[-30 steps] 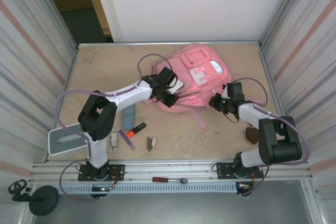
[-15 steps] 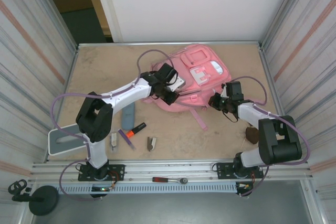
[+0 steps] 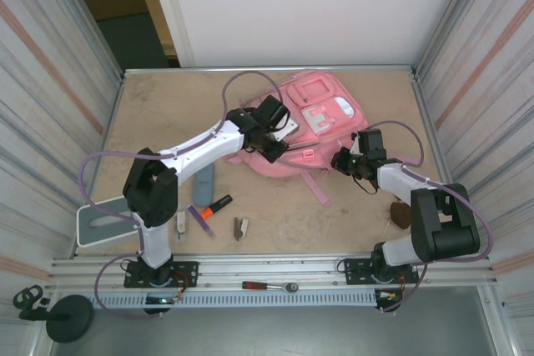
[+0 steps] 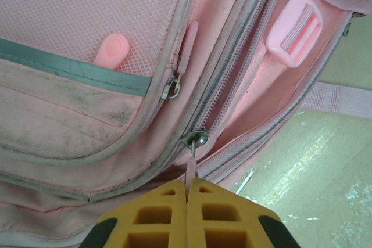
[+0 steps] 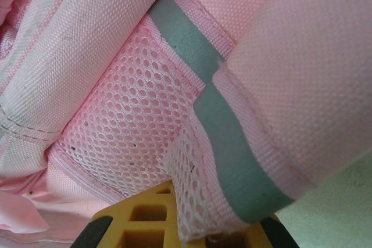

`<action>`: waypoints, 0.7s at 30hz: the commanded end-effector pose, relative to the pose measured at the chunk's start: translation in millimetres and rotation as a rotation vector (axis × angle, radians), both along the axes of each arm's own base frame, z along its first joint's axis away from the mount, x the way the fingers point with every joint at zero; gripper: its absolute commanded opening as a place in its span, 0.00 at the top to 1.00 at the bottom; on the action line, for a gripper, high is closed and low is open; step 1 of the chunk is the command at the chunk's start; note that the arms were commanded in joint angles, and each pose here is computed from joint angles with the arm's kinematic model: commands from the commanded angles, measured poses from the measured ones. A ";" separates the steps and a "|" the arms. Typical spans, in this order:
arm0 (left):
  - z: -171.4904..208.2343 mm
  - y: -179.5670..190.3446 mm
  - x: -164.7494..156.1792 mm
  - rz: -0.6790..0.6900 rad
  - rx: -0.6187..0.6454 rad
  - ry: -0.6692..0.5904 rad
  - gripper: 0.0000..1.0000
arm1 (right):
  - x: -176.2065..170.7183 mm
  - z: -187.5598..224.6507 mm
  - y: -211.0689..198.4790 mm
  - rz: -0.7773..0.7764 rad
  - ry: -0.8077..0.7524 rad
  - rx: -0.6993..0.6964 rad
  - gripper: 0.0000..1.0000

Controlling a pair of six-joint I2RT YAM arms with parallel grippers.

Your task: Pack books, pencil case, and school supplies into a backpack

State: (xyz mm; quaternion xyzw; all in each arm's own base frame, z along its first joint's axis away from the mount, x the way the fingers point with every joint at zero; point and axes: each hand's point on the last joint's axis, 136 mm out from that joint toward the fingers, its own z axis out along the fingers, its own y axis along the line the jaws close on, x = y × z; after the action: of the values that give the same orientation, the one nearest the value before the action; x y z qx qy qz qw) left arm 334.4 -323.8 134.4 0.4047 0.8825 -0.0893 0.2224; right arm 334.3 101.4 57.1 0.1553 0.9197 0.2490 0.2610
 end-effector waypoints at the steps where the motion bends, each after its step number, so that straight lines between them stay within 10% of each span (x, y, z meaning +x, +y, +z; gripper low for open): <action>1: -14.8 34.4 7.7 0.070 0.063 0.029 1.00 | 5.0 -5.3 -27.8 -0.075 0.001 -0.111 1.00; 21: -99.1 26.5 -14.9 0.075 0.062 0.276 0.97 | 0.0 -16.2 -28.0 -0.075 0.026 -0.105 1.00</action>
State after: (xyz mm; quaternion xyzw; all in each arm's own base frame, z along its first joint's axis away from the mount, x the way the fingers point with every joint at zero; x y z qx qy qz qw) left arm 329.2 -325.0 59.9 0.3821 0.9004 -0.1436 0.1506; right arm 332.9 99.9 50.7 0.1587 0.9228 0.2434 0.2529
